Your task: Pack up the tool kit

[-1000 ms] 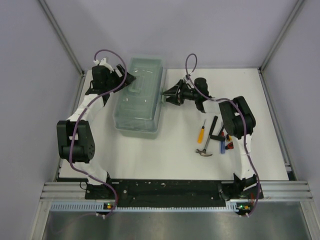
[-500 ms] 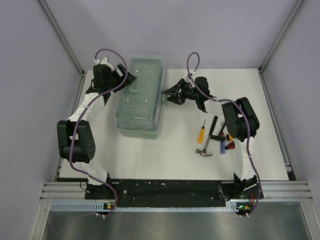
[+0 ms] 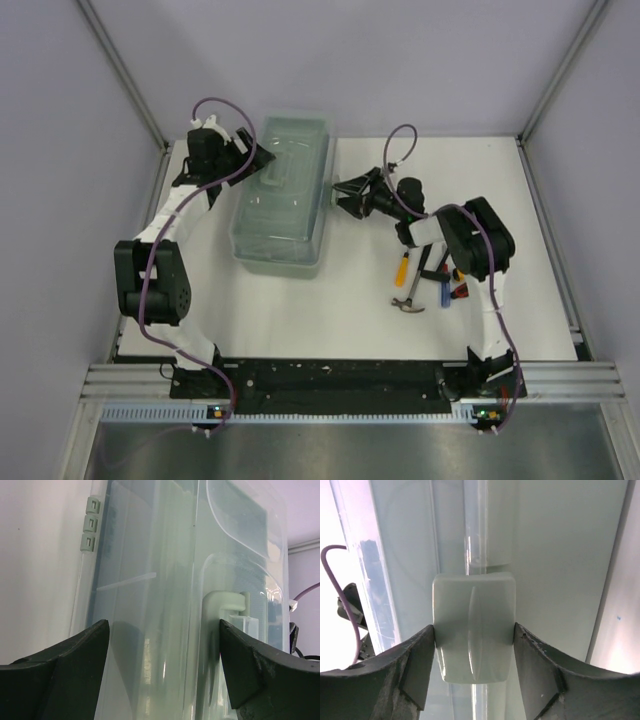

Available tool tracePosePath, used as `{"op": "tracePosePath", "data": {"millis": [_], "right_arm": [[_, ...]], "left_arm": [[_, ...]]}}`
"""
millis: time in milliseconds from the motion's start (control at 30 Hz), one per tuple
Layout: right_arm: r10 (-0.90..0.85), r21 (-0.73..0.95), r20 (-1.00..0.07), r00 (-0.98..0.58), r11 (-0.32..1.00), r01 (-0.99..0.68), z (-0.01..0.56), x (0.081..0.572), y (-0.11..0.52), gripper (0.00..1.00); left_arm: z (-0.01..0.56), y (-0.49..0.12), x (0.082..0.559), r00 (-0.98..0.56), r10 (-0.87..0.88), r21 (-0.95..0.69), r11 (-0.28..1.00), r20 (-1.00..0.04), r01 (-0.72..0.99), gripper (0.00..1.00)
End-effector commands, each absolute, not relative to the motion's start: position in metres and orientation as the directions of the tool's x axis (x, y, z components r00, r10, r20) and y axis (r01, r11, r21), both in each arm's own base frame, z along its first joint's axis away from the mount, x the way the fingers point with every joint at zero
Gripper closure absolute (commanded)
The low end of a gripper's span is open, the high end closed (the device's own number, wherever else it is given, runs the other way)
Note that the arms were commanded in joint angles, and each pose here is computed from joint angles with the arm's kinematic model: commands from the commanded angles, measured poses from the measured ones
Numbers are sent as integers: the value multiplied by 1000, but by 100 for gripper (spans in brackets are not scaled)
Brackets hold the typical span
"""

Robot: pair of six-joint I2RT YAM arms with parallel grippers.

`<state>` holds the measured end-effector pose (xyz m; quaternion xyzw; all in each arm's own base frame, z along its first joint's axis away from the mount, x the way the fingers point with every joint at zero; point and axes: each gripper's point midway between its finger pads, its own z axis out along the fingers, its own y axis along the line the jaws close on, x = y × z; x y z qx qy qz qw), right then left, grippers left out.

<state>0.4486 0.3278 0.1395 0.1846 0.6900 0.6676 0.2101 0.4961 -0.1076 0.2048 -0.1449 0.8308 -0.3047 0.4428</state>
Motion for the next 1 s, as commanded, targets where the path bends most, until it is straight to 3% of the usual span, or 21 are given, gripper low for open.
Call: {"op": "tracePosePath", "data": {"millis": [0,100,233,400,667,967], "right_arm": [[591,999,-30,-806,-5,-41,156,446,317,30],[636,998,-32,-771,59,7,143,447,299,14],[707,982,-44,-706,159,97,121,444,267,7],[700,952,-168,-694,298,71,129,438,251,7],[559,848,-387,-733,529,-43,163,429,244,15],[346,657,-667,-660,691,-301,240,411,269,16]], "left_arm": [[95,-133,414,-822,-540,-635,702,-182,-321,16],[99,-127,417,-813,-549,-635,703,-195,-322,16],[110,-120,424,-804,-549,-629,714,-227,-309,16],[140,-110,436,-789,-515,-599,763,-335,-244,15],[213,-96,457,-728,-414,-530,844,-546,-82,13],[223,-110,445,-744,-337,-552,832,-577,51,13]]}}
